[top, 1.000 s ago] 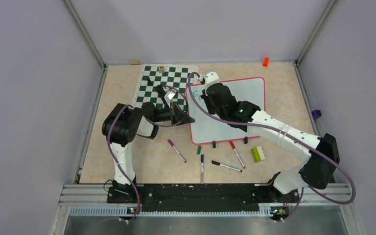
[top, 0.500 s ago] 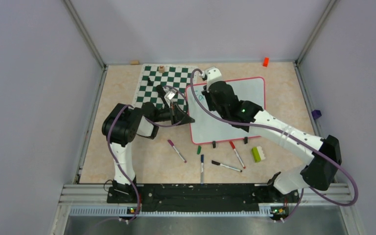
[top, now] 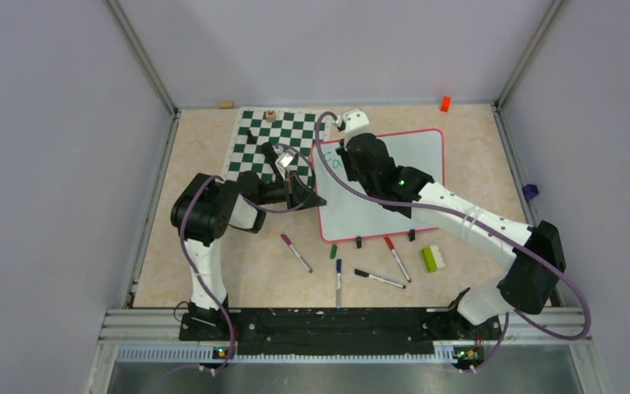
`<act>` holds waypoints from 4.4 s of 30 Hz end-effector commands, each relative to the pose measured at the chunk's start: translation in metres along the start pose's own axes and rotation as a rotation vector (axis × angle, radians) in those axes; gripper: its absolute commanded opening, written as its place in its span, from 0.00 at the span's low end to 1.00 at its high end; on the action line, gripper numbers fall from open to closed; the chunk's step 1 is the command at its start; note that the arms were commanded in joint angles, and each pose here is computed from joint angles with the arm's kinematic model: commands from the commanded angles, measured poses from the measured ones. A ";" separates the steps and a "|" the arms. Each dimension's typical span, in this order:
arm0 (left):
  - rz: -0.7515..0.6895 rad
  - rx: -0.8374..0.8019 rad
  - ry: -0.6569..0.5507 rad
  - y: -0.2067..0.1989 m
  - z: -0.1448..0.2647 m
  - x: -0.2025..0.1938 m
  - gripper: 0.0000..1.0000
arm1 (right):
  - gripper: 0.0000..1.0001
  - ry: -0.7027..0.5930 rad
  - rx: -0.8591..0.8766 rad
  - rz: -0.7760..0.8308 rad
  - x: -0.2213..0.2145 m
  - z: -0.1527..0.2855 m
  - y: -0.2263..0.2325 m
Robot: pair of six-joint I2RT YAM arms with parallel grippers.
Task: Write a sentence on the whiteboard
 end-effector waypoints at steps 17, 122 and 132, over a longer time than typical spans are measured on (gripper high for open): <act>-0.148 -0.085 0.014 -0.015 -0.004 0.007 0.00 | 0.00 -0.058 -0.022 -0.053 0.022 0.000 -0.007; -0.150 -0.086 0.013 -0.017 -0.004 0.007 0.00 | 0.00 -0.040 0.025 -0.083 0.014 0.016 -0.022; -0.148 -0.086 0.014 -0.016 -0.004 0.007 0.00 | 0.00 -0.034 0.036 -0.069 0.012 0.011 -0.019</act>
Point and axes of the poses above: each gripper's point midway between its finger pads, its own z axis back along the fingers, its own y axis along the line the jaws close on, x = y × z, the point moved 6 cm from there along z, back along the fingers, and after that the axes turned 6 degrees about -z, right-handed, at the moved point
